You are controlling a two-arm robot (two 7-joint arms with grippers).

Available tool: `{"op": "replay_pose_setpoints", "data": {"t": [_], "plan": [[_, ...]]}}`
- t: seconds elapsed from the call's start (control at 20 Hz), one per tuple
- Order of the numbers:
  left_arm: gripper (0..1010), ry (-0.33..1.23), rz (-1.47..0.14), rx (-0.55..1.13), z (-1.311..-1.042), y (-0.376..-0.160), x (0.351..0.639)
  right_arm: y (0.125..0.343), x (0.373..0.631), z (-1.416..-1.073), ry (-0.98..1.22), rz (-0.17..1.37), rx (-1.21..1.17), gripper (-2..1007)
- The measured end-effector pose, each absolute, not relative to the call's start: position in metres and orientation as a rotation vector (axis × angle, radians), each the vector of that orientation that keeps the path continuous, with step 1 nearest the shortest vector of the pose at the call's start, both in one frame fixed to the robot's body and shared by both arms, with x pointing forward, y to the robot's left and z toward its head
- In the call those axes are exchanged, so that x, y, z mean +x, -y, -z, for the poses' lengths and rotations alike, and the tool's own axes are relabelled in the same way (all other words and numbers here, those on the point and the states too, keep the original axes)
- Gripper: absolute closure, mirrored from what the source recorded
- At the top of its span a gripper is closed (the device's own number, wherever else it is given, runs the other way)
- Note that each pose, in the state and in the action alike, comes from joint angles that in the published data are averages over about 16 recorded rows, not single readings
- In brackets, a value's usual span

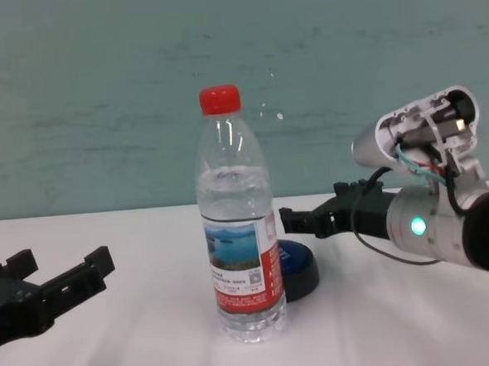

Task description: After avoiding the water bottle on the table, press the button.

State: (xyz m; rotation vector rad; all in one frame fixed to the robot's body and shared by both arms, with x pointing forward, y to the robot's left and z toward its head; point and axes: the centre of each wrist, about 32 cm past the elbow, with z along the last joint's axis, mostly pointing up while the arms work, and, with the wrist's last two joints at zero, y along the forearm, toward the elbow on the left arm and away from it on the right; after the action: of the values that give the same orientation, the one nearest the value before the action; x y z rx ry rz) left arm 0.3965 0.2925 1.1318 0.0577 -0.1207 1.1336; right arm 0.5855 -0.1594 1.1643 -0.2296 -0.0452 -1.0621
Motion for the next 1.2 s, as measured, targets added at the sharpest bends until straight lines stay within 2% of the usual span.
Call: {"op": "replay_pose_setpoints", "data": {"t": [0.6, 1.2], "plan": [[0, 0.121, -1.134, 0.058, -1.132, -0.293, 0.396, 0.164, 0.565, -1.175, 0.09, 1.1, -0.213, 1], [0, 0.121, -1.134, 0.058, -1.132, -0.293, 0.396, 0.17, 0.532, -1.172, 0.102, 1.156, -0.202, 1]]}}
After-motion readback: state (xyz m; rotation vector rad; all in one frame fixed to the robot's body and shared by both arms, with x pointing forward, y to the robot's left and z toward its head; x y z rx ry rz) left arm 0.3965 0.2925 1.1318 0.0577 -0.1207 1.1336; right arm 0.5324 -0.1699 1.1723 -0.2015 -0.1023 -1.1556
